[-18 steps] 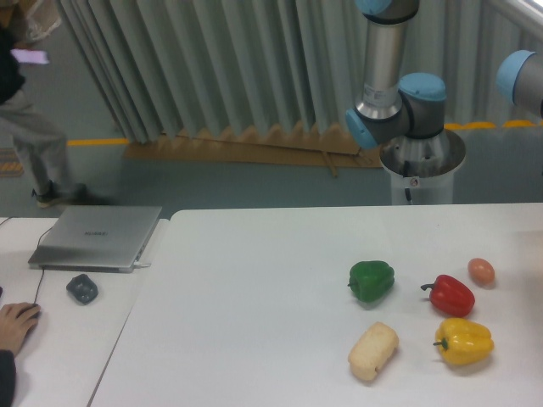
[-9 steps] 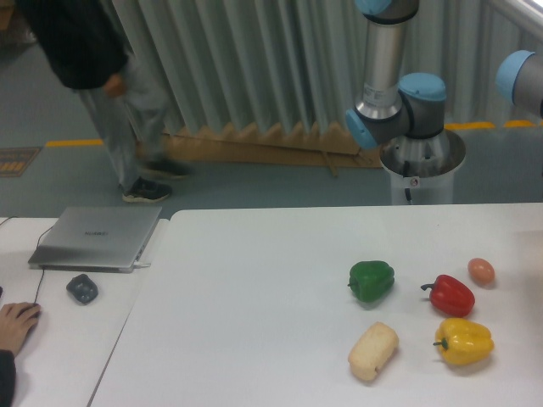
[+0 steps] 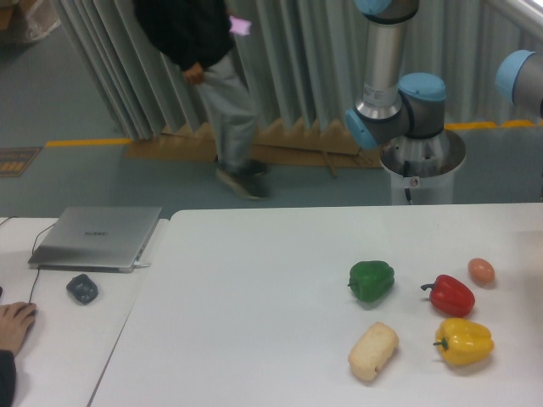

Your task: Place the yellow pepper in a basket

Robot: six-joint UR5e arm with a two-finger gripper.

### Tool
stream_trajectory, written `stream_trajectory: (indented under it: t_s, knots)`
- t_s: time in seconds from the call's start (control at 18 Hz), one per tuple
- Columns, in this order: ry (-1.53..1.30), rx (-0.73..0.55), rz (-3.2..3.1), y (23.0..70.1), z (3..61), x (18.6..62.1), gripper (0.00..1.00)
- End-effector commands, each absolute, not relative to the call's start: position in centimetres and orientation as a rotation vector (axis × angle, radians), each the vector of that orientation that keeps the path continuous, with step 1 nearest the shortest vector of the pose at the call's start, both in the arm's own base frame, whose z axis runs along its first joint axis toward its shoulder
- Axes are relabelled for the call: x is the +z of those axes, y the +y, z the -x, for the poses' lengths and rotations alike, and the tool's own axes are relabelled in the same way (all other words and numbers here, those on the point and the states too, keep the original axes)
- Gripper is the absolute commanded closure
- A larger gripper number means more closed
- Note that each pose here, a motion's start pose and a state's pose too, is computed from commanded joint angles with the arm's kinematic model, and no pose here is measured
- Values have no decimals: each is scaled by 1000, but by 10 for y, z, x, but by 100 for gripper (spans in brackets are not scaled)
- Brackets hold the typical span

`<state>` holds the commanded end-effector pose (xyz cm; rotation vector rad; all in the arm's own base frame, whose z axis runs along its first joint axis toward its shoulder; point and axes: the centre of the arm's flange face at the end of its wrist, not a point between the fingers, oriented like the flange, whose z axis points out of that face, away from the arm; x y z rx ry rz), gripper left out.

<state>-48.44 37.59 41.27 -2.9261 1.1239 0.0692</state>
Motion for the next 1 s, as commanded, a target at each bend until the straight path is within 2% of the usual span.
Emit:
stream_trajectory:
  t_s: [0.33, 0.44, 0.61, 0.83, 1.0]
  knots:
    - [1088, 73, 2934, 377, 483, 414, 0]
    - [961, 70, 2956, 384, 478, 414, 0]
    - [775, 59, 2967, 420, 451, 413, 0]
    - [947, 90, 2976, 471, 410, 400, 0]
    - [1128, 94, 3046, 502, 389, 373, 0]
